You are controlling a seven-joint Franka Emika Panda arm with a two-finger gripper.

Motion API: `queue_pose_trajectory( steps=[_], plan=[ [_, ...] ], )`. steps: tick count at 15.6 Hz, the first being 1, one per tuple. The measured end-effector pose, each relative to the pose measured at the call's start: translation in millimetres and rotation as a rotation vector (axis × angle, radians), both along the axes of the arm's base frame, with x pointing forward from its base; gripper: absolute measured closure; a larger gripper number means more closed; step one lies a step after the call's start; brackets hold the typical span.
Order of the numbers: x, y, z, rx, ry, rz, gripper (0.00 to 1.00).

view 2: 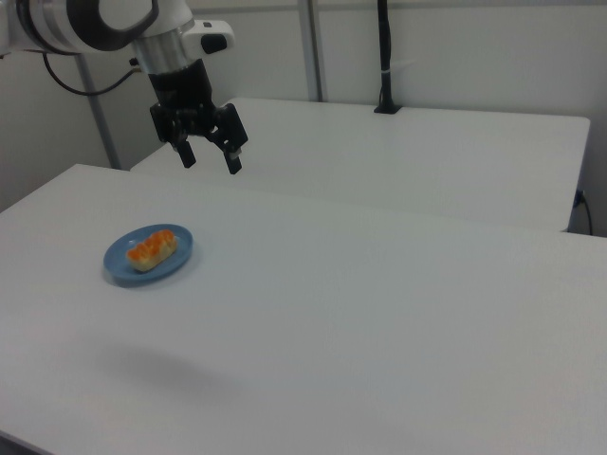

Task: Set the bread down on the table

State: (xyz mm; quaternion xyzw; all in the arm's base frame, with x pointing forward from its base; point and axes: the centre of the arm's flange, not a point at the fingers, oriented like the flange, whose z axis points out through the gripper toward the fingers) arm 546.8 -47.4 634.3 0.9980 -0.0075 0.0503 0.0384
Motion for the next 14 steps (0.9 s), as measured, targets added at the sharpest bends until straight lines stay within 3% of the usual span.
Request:
queue_pose_trajectory(
  steps=[14],
  plan=[
    [4.4, 3.3, -7.7, 0.015, 0.013, 0.004, 0.00]
  ],
)
